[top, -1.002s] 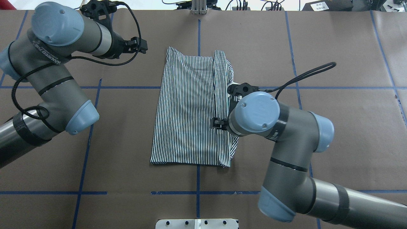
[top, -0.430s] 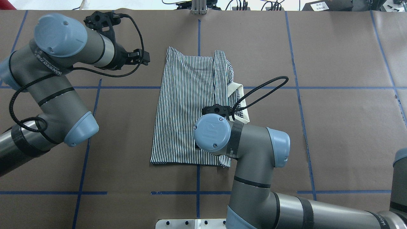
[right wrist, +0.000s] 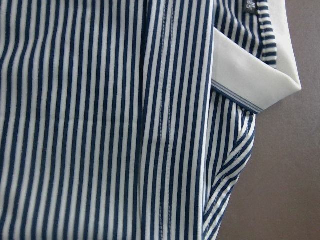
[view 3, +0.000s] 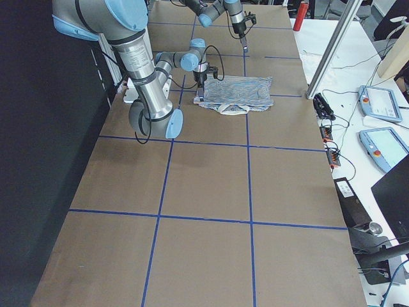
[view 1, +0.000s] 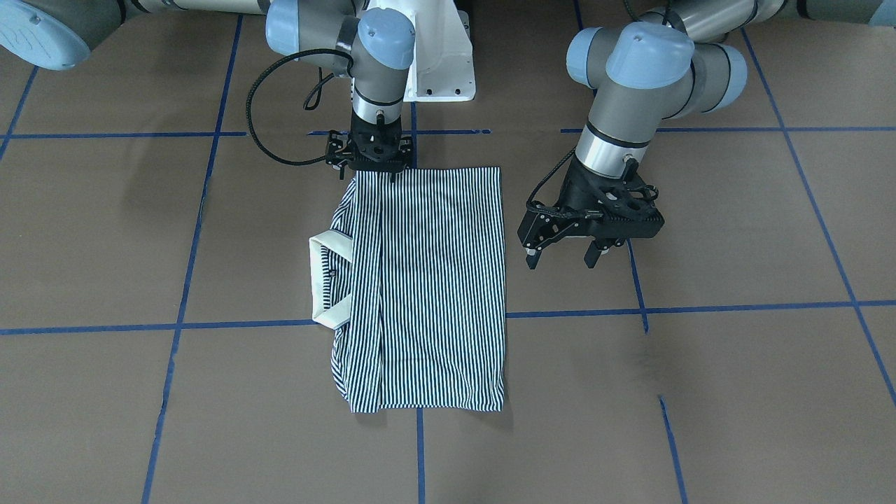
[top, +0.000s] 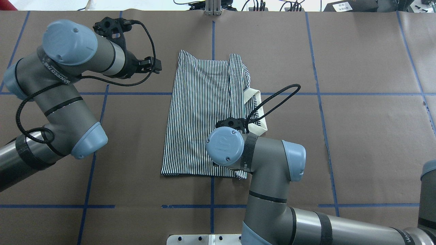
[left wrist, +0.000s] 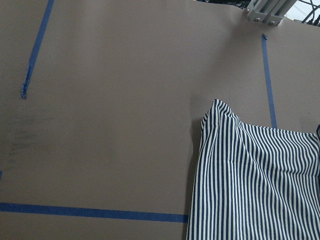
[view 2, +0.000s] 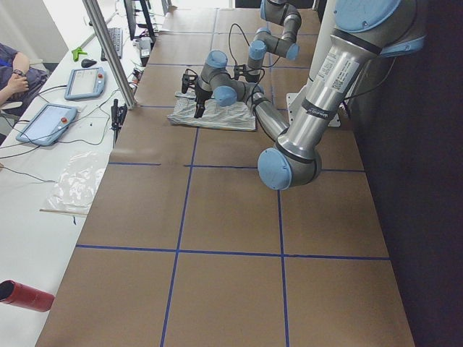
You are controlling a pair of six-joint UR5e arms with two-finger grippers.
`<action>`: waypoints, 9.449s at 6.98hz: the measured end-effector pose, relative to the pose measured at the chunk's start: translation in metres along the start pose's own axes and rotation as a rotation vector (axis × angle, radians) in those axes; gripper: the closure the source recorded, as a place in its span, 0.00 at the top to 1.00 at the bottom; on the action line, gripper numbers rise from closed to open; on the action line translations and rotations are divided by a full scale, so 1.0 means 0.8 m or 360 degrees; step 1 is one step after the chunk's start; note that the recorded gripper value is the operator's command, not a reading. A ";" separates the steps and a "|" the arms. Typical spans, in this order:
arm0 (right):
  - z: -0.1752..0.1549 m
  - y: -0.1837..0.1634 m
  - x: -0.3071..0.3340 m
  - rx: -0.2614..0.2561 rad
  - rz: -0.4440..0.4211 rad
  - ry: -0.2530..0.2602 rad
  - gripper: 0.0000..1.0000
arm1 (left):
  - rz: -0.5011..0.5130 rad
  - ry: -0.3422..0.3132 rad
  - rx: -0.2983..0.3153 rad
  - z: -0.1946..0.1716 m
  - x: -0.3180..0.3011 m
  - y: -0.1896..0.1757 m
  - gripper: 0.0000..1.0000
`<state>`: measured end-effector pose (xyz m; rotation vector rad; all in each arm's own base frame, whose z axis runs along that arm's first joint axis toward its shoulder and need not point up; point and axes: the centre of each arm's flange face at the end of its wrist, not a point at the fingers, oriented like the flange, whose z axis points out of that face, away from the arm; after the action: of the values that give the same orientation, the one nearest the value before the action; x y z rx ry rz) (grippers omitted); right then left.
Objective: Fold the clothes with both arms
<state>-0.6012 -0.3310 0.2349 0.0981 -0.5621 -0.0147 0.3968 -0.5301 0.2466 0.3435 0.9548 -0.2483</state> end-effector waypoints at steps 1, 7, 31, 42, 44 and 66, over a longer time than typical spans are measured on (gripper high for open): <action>0.007 0.001 0.003 -0.0008 -0.0019 0.0020 1.00 | 0.0000 -0.0002 -0.0001 0.001 0.000 0.000 1.00; 0.020 -0.006 0.020 -0.0044 -0.0086 0.0082 1.00 | 0.0007 0.0029 0.0011 0.009 -0.002 -0.001 1.00; 0.046 -0.094 0.027 -0.0215 -0.0258 0.0236 1.00 | 0.0024 0.0096 0.0029 0.028 -0.005 -0.002 1.00; 0.052 -0.124 0.084 -0.0188 -0.0243 0.0281 1.00 | 0.0019 0.0117 0.0037 0.049 -0.007 -0.006 1.00; 0.057 -0.131 0.141 -0.0189 -0.0276 0.0319 1.00 | 0.0017 0.0123 0.0038 0.047 -0.005 -0.007 1.00; -0.028 -0.415 0.222 0.0028 -0.0387 -0.0076 1.00 | -0.0106 0.0188 -0.0112 0.031 0.004 0.005 1.00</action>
<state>-0.4347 -0.6667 0.2779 0.1834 -0.5954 -0.2489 0.4182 -0.5364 0.2579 0.2640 1.0900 -0.2565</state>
